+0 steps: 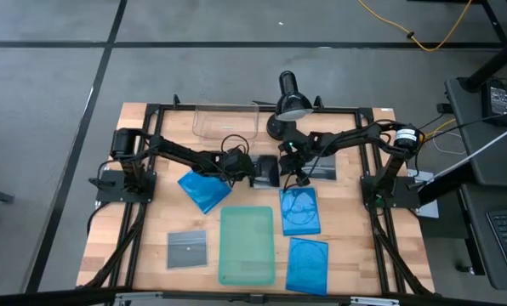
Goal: Pick & place jewel cases by type
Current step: Put the middle black CD case into the transparent bin
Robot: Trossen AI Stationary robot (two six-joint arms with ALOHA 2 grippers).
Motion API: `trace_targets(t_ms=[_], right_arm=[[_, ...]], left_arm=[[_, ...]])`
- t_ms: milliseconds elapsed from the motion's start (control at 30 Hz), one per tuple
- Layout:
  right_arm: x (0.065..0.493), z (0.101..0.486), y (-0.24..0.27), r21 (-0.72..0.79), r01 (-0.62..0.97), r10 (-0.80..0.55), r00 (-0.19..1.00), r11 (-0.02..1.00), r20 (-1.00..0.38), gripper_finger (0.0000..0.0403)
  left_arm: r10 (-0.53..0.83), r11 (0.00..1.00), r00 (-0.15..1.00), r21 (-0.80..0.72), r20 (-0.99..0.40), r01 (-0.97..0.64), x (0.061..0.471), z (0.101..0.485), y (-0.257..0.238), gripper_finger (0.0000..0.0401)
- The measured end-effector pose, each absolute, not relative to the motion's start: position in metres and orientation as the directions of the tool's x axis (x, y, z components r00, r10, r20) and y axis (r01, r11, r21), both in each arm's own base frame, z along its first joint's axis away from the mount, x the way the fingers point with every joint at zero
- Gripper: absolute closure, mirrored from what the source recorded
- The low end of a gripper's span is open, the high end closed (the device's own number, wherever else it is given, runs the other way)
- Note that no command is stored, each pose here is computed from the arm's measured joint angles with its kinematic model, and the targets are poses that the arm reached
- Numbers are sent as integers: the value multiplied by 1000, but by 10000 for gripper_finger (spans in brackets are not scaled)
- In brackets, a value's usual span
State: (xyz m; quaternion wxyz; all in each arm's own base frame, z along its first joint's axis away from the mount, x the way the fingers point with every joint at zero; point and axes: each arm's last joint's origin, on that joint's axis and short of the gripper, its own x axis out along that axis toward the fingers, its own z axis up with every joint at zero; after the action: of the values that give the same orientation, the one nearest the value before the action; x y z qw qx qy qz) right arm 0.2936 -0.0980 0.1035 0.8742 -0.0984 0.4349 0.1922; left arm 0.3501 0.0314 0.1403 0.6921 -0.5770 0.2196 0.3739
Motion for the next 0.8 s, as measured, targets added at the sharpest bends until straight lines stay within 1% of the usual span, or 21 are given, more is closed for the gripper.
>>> trace_targets(t_ms=[300, 533, 800], right_arm=[[294, 103, -98, -6, -424, 252, 550, 906, -797, 398], [294, 103, -98, -24, -443, 250, 550, 896, -797, 398], [294, 103, -98, -36, -456, 250, 550, 889, -797, 398]], left_arm=[[272, 55, 644, -657, -715, -752, 348, 152, 32, 217], [327, 81, 681, -698, -656, -711, 347, 172, 33, 217], [348, 84, 704, -727, -620, -682, 351, 178, 36, 217]])
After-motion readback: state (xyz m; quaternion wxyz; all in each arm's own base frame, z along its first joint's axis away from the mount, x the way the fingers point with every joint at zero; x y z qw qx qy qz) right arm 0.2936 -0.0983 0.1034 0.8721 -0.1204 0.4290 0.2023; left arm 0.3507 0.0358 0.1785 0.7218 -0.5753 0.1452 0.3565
